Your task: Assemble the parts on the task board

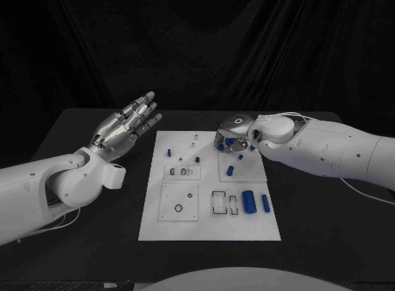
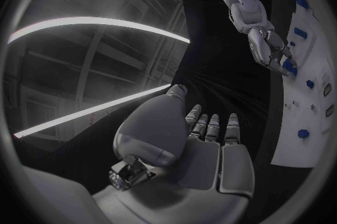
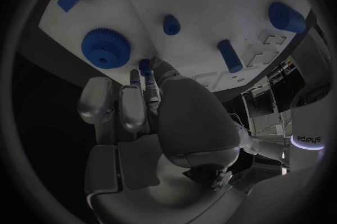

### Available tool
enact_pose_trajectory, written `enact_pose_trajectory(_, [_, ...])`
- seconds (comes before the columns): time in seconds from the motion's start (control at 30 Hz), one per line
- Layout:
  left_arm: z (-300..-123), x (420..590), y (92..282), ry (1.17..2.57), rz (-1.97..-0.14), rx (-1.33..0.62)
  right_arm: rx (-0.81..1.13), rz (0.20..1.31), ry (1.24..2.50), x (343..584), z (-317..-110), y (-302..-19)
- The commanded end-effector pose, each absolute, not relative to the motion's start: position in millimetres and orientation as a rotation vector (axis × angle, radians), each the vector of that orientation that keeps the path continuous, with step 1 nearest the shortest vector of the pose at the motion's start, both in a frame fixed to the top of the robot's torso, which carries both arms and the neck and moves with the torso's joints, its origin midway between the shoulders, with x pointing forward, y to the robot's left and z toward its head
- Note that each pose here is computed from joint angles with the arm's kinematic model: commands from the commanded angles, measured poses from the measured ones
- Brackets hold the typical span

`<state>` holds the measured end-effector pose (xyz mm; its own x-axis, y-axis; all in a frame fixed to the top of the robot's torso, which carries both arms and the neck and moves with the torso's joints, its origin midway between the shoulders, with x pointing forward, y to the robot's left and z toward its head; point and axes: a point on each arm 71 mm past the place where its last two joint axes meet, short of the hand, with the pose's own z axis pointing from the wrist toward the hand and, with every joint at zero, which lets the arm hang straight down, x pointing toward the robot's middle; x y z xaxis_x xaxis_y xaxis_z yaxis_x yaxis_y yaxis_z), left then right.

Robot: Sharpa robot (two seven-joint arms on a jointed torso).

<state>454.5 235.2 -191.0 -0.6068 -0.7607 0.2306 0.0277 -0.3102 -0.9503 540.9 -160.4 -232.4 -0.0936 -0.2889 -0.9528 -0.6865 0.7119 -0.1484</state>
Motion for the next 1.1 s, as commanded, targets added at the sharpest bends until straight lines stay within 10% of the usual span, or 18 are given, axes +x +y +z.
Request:
enact_pose_trajectory(0.03, [-189.0,454.2,233.8,1.383,-1.996,-0.932,-0.793,0.412,1.635,540,-233,-160])
enact_pose_trajectory(1.1, [-189.9,451.0,237.5,1.395,-1.969,-0.947,-0.747,0.518,1.429,545,-181,-144])
